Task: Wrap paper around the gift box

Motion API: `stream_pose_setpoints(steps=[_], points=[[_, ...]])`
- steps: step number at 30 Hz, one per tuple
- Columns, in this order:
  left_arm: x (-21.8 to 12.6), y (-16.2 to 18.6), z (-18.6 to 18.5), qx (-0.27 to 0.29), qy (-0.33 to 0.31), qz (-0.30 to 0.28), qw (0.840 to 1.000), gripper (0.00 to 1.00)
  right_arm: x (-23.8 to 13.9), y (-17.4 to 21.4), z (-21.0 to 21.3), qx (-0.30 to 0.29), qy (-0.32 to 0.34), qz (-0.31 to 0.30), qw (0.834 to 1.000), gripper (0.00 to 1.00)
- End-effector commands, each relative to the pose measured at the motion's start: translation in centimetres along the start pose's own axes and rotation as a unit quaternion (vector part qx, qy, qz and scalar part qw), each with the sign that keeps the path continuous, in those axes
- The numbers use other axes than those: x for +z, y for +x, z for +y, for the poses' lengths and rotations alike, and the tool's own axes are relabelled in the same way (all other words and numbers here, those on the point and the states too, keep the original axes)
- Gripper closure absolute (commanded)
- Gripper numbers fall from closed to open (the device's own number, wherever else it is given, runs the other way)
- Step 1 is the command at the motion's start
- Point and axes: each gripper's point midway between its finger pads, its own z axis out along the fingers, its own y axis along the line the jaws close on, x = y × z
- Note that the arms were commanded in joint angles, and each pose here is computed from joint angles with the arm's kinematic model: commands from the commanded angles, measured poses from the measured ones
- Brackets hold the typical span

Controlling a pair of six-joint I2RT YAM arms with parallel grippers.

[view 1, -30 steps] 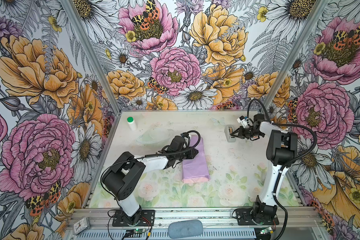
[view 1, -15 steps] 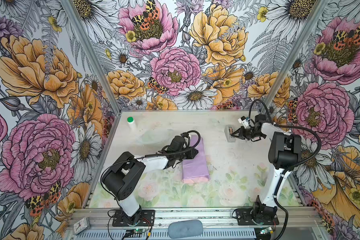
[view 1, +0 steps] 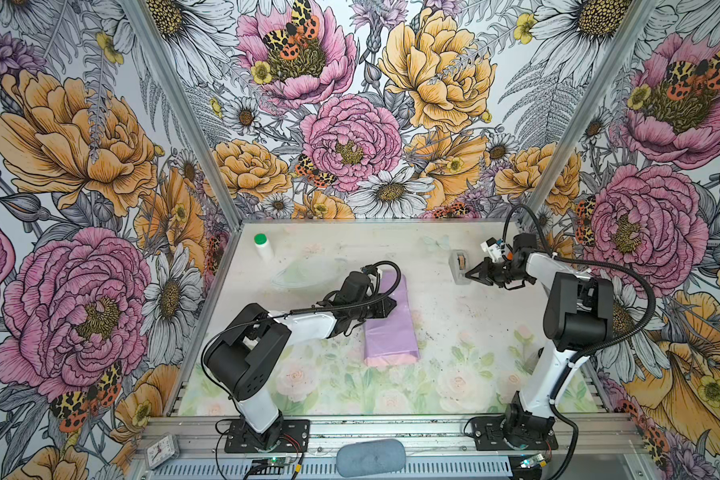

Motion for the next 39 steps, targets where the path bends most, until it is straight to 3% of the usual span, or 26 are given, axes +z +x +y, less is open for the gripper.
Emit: stream_pose_setpoints(steps=[1,23,39], points=[[0.2,3.0,2.7,-0.012,-0.037,0.046,0.998,0.83,-1.4,-0.7,0.1,-0.002,0.023,-0.034,0.999,1.0],[0.1,3.2,2.9,-0.012,-0.042,0.046,0.998,0.83,1.4,2.6,-3.1,0.053,0.029,-0.022,0.998,1.0],[0.0,3.1,2.8,-0.011,-0.041,0.045,0.998,0.83,3.1,2.4,-5.3,0.084,0.037,-0.034,0.995,1.0]])
